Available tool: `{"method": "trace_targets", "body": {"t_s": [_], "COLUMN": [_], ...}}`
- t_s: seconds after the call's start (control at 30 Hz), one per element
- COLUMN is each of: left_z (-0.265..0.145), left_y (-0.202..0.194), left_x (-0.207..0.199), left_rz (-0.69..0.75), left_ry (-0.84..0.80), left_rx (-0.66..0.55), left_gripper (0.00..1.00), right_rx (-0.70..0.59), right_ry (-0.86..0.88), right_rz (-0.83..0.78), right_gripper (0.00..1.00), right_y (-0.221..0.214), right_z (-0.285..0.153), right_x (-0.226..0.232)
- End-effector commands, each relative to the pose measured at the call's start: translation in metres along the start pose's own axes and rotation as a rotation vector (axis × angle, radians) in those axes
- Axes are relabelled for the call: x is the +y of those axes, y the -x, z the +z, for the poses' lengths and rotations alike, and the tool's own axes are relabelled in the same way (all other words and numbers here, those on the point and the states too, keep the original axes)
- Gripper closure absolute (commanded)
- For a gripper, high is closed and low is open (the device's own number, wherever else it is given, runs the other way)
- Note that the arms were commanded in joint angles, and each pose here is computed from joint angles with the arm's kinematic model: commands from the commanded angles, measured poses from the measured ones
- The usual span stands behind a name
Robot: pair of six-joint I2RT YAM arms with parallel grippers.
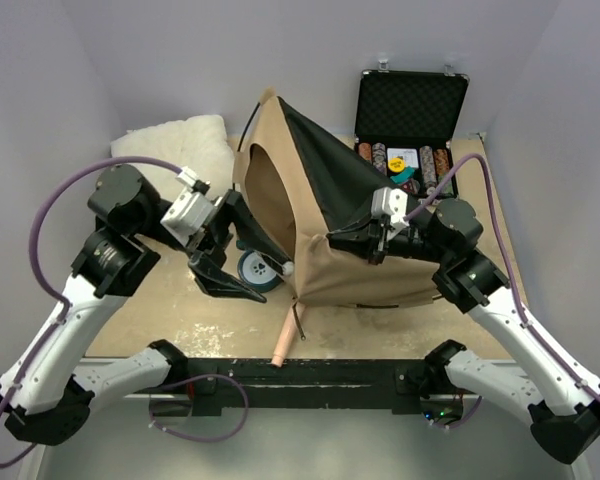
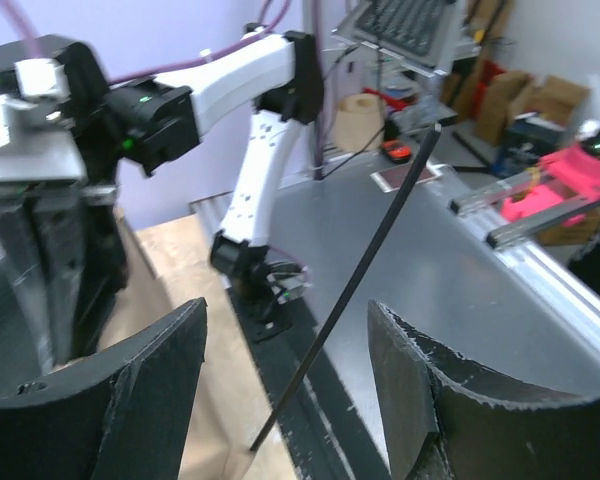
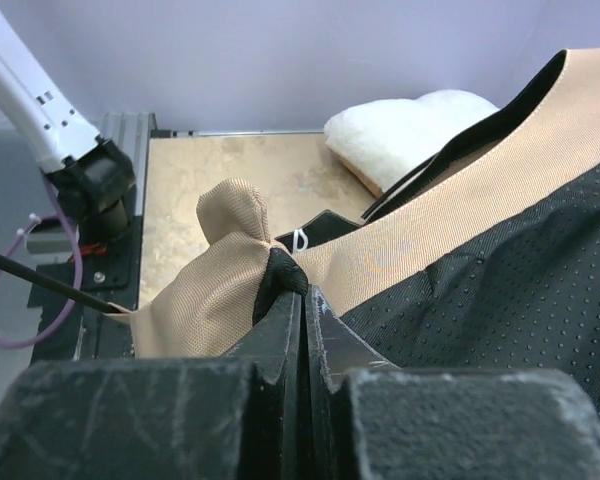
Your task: Set up the pet tent
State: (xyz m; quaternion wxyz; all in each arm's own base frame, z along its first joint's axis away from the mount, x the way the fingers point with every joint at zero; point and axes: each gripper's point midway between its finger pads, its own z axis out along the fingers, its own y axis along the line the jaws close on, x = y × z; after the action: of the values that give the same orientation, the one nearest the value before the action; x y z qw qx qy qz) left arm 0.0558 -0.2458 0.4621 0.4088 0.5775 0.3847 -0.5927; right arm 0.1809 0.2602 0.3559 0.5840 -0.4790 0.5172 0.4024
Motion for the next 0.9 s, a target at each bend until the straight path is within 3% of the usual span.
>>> {"method": "trace_targets", "body": {"t_s": [0.0, 0.33, 0.63, 0.77, 0.87], "left_z": [0.023, 0.035, 0.039, 0.044, 0.047], "left_y": [0.019, -0.006, -0.007, -0.001, -0.002], "left_x": [-0.012, -0.05, -0.048, -0.038, -0.032], "left_rz": [-0.015, -0.058, -0.031, -0.057, -0.092], "left_ry": [-0.108, -0.289, -0.282, -0.253, -0.234], "left_rx": [-0.036, -0.015, -0.038, -0.058, -0.061], "left_gripper": [0.32, 0.53, 0.58, 0.66, 0.8], "right_rx": [-0.104, -0.101, -0.086, -0.081, -0.086], "right_ry": [-0.073, -0.101, -0.103, -0.101, -0.098], "right_rz": [-0.034, -0.038, -0.038, -0.032, -0.03], "right_gripper": [1.0, 1.0, 1.0, 1.0, 1.0], "right_y": [0.04, 0.042, 0.04, 0.038, 0.039], "right_z": [0.005, 0.01, 0.011, 0.012, 0.013], "right_x": [-0.019, -0.029, -0.031, -0.031, -0.032]}}
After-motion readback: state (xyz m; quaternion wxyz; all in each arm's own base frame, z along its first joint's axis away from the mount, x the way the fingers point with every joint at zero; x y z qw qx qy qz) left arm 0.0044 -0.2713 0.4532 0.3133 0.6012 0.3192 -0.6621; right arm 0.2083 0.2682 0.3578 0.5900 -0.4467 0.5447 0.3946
